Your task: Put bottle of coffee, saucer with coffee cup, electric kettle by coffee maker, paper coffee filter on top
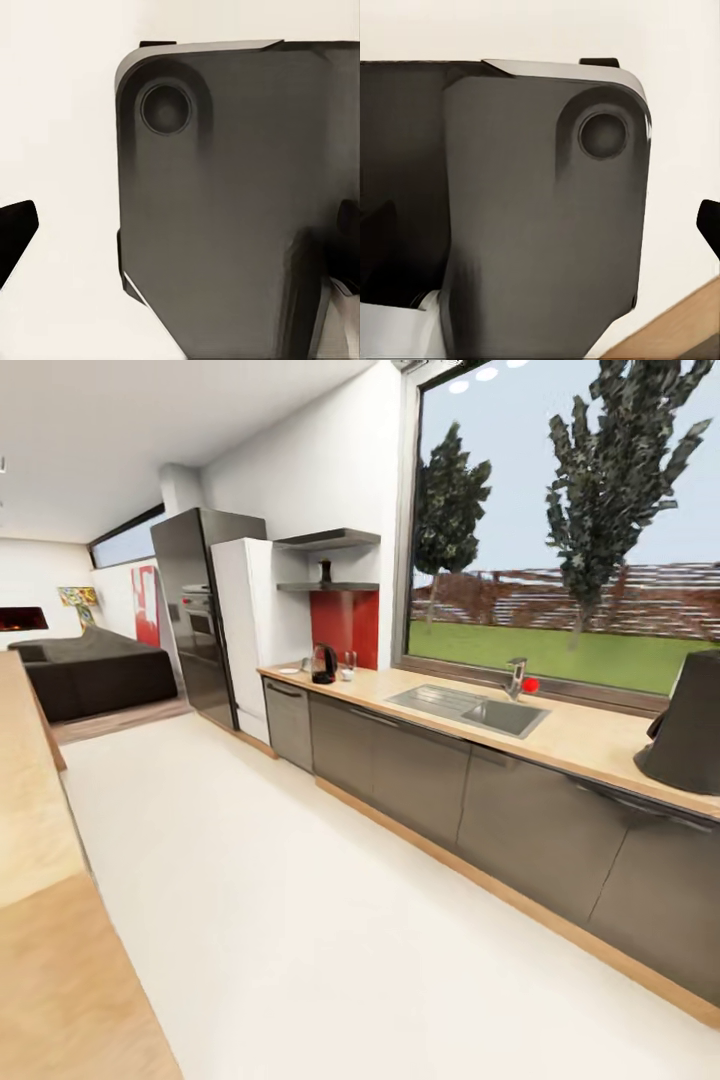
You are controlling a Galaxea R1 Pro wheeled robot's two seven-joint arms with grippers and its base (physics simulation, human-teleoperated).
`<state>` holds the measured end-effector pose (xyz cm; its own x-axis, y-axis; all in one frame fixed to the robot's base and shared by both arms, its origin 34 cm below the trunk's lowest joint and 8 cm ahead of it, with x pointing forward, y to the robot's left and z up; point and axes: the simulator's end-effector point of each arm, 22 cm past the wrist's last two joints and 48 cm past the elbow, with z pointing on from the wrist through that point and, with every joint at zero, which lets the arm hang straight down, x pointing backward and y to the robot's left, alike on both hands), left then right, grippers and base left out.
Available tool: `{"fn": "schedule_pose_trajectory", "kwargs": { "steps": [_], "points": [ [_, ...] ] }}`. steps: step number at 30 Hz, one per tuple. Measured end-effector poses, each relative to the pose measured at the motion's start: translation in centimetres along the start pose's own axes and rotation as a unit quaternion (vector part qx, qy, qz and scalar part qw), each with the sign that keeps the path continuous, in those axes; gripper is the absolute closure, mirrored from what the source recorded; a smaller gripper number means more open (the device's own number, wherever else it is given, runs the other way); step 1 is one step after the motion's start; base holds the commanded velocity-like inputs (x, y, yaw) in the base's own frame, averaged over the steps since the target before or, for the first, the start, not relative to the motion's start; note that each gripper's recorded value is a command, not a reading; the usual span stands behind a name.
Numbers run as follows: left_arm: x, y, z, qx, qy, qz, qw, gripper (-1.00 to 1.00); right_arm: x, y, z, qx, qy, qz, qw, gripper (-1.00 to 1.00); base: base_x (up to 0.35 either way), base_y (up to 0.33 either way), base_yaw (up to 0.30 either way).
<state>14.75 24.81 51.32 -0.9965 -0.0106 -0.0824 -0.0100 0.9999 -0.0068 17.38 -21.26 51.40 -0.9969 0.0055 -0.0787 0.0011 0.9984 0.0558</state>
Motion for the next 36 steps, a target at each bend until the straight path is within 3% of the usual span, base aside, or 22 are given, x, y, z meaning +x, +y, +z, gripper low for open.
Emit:
{"fn": "schedule_pose_trajectory", "kwargs": {
  "steps": [15,20,25,29,30,32,36],
  "points": [
    [-0.4,0.6,-2.0,-0.005,-0.004,-0.001,1.0000,-1.00,0.0,-0.1,-2.0,0.001,0.000,0.000,1.0000,-1.00,0.000,0.000,-0.263],
    [-2.2,1.6,-2.6,-0.012,-0.021,0.000,0.9997,-1.00,-1.1,-2.5,-2.7,0.017,-0.012,-0.002,0.9998,-1.00,0.000,0.000,-0.263],
    [-8.4,3.2,-3.4,-0.022,-0.085,0.001,0.9962,-1.00,-6.9,-5.9,-4.0,0.040,-0.072,-0.007,0.9966,-1.00,0.000,0.000,-0.264],
    [-13.5,3.4,-4.7,-0.023,-0.138,0.004,0.9901,-1.00,-13.1,-6.4,-5.8,0.044,-0.138,-0.011,0.9894,-1.00,0.000,0.000,-0.267],
    [-16.3,3.4,-5.3,-0.023,-0.161,0.005,0.9866,-1.00,-16.0,-6.4,-6.7,0.044,-0.169,-0.013,0.9846,-1.00,0.000,0.000,-0.266],
    [-18.1,3.4,-5.8,-0.023,-0.175,0.005,0.9843,-1.00,-18.0,-6.3,-7.7,0.043,-0.191,-0.015,0.9805,-1.00,0.000,0.000,-0.265],
    [-18.7,3.3,-6.4,-0.023,-0.180,0.004,0.9834,-1.00,-18.8,-6.1,-8.5,0.042,-0.200,-0.018,0.9786,-1.00,0.000,0.000,-0.268]
  ]
}}
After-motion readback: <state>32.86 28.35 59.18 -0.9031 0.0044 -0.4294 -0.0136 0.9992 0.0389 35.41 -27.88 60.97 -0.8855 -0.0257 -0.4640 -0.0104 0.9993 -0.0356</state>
